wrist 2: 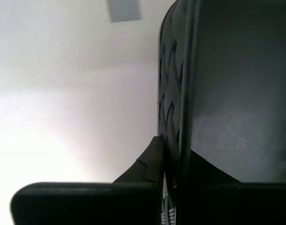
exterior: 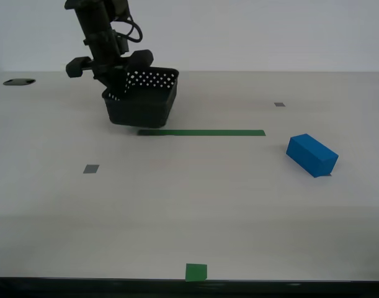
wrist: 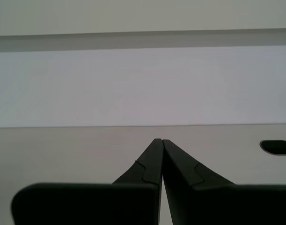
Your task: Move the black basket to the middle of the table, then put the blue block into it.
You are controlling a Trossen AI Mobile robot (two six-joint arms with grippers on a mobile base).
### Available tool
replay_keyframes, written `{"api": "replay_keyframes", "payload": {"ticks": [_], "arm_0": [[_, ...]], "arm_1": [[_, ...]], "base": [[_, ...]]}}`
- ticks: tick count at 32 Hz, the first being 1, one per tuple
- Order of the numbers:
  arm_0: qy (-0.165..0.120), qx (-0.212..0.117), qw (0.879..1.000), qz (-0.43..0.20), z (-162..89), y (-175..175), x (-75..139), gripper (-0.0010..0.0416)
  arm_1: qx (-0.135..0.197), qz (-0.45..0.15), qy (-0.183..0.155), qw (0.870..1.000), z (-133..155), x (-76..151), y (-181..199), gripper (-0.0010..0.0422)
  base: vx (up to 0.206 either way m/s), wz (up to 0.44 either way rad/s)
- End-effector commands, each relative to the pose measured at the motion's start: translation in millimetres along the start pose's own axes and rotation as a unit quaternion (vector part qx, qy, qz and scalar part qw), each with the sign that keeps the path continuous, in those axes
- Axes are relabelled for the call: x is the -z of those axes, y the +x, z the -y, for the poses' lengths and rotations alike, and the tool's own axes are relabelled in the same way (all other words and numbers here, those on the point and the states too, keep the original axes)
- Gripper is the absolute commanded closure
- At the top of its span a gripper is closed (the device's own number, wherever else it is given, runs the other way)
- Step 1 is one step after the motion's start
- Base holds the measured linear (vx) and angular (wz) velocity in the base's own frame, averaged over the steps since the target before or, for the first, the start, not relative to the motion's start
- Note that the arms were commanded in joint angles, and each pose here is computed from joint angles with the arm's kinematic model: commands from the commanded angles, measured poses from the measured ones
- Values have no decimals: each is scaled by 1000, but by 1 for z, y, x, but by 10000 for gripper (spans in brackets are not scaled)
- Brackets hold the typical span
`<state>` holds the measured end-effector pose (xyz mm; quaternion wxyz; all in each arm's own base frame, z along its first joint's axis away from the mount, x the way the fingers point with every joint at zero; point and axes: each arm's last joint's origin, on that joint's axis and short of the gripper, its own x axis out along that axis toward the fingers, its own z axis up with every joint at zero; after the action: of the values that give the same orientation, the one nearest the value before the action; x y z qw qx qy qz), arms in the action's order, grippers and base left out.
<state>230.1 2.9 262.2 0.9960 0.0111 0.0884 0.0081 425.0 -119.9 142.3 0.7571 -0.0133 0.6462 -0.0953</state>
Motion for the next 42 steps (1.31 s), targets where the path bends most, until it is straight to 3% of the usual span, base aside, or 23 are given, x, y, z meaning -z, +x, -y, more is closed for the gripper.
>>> {"api": "replay_keyframes", "payload": {"ticks": [1, 6, 8, 10, 14, 18, 19, 20, 34, 42], "arm_0": [[0, -1, 1000, -1, 0, 0, 0, 406], [0, -1, 1000, -1, 0, 0, 0, 405], [0, -1, 1000, -1, 0, 0, 0, 405], [0, -1, 1000, -1, 0, 0, 0, 406], [0, -1, 1000, -1, 0, 0, 0, 405], [0, -1, 1000, -1, -1, 0, 0, 405], [0, -2, 1000, -1, -1, 0, 0, 406], [0, -1, 1000, -1, -1, 0, 0, 405], [1, -2, 1000, -1, -1, 0, 0, 406], [1, -2, 1000, -2, -1, 0, 0, 405]], "arm_1": [[9, 11, 26, 1000, 21, 4, -19, 414], [23, 17, 73, 997, 60, 14, -28, 414], [50, 8, 110, 993, 92, 25, -25, 414], [56, 11, 132, 990, 110, 31, -24, 414], [67, 24, 164, 984, 140, 42, -22, 414], [62, 43, 161, 984, 144, 41, -20, 414], [21, 57, 161, 985, 141, 40, -19, 413], [18, 58, 161, 985, 140, 39, -20, 413], [28, 22, 157, 987, 133, 52, -2, 413], [34, 41, 159, 986, 133, 52, 3, 412]], "base": [[0, 0], [0, 0], [0, 0], [0, 0], [0, 0], [0, 0], [0, 0], [0, 0], [0, 0], [0, 0]]}}
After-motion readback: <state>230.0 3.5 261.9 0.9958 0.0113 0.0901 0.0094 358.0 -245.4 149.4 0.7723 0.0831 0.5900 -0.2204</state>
